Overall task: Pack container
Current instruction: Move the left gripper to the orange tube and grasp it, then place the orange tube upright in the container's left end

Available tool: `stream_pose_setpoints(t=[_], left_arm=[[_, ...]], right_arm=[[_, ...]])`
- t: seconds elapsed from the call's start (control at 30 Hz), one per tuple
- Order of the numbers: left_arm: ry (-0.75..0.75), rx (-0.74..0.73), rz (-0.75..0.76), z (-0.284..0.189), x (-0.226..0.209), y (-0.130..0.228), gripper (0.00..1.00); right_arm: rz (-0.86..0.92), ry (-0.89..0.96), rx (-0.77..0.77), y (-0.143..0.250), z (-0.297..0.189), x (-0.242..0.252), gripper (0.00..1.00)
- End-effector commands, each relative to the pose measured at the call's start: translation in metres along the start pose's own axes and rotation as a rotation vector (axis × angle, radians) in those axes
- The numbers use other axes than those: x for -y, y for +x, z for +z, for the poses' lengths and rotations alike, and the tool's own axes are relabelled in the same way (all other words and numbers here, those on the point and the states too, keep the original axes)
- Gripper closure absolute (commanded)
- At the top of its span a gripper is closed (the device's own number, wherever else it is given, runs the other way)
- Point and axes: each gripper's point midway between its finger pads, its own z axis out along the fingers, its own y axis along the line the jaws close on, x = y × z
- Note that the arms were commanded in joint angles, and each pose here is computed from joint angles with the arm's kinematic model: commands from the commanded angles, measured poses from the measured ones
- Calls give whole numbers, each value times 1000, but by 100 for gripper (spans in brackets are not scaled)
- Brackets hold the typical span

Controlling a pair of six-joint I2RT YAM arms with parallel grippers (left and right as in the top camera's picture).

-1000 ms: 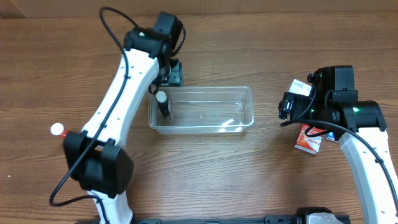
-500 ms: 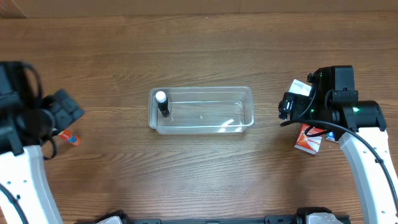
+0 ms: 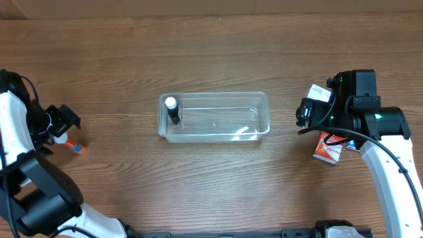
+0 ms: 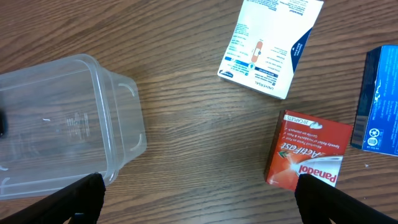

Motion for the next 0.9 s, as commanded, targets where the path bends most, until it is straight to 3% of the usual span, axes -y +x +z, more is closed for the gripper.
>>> stream_pose_setpoints(t=[0.0, 0.07, 0.2, 0.43, 0.6, 0.67, 0.77, 0.87], left_arm=[[-7, -50, 14, 19, 0, -1, 11], [-37, -42, 15, 18, -5, -2, 32], [-44, -45, 15, 19, -7, -1, 61], [-38, -68, 15, 20, -6, 4, 95], [32, 25, 124, -13, 30, 15, 96], [139, 188, 276, -71, 76, 47, 96], [267, 324, 450, -122, 119, 97, 96], [336, 348, 603, -141, 152, 156, 96]], right_arm=[[3, -15, 41, -11, -10, -4, 0], [3, -15, 41, -11, -10, -4, 0], [3, -15, 41, -11, -10, -4, 0], [3, -15, 41, -11, -10, -4, 0], [3, -15, 42, -11, -10, -4, 0], [3, -15, 42, -11, -10, -4, 0], [3, -15, 44, -11, -10, -4, 0], [3, -16, 45, -11, -10, -4, 0]])
